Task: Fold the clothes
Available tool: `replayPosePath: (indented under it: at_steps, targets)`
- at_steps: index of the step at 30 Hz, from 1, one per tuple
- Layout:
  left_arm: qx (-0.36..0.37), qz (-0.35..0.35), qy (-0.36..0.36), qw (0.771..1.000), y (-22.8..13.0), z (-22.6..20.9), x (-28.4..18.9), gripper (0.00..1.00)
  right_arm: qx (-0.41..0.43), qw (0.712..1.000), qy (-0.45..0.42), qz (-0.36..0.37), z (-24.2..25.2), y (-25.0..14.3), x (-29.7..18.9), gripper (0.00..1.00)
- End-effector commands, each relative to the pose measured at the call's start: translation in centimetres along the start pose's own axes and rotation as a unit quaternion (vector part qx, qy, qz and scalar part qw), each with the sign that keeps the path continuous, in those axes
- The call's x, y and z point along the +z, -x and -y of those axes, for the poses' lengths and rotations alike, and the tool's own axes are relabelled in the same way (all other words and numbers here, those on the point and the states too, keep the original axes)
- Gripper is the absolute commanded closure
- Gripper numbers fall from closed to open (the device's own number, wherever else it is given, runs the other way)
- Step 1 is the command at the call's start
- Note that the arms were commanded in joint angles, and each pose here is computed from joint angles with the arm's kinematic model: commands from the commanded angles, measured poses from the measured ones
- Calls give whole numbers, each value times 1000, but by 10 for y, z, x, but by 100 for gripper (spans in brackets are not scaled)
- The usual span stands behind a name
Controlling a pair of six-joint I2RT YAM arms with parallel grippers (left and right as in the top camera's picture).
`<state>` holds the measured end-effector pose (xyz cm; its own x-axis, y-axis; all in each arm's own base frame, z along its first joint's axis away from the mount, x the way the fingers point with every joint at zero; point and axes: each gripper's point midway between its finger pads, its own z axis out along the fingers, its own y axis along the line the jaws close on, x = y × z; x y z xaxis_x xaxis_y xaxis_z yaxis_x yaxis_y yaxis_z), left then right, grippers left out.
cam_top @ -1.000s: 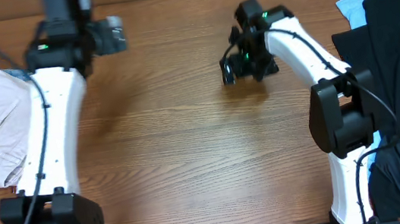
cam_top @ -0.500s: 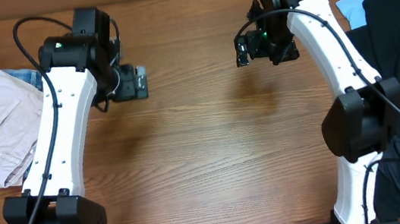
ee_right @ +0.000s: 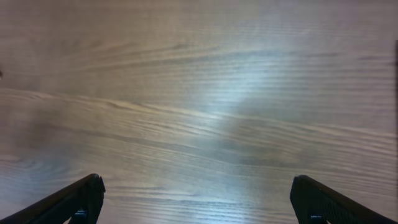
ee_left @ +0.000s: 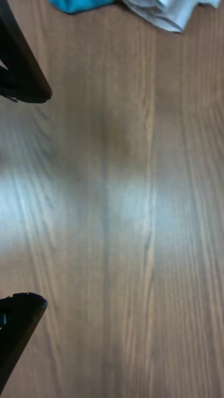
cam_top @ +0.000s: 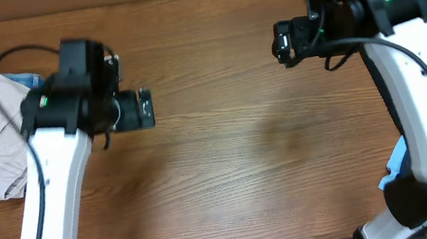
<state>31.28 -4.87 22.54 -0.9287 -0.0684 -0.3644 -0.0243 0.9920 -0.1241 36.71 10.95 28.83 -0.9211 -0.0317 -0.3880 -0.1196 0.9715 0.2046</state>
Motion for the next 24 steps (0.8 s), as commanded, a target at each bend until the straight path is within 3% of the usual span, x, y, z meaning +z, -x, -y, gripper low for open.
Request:
replayPosePath:
  at_steps: [1,6,8,10,16,20,24]
  targets:
    - [-14,52,-11,999,-22,-5,-17,0,8,999,-11,38,3,-12,-27,0]
    - [-3,146,-28,989,-39,-7,-45,0,2,997,-5,76,7,-41,-37,0]
    - [61,228,-63,970,-47,5,-72,0,-2,994,2,110,12,-67,-34,0]
    - [67,274,-65,957,-54,4,-88,0,-6,990,10,140,17,-94,-28,0]
    - [44,321,-34,945,-65,-12,-100,0,-17,975,25,219,28,-151,-27,0]
    - [24,352,-27,935,-53,-17,-96,0,-21,963,28,267,30,-164,-49,0]
    - [-5,341,-2,940,-54,-28,-81,0,-19,967,25,251,32,-172,-45,0]
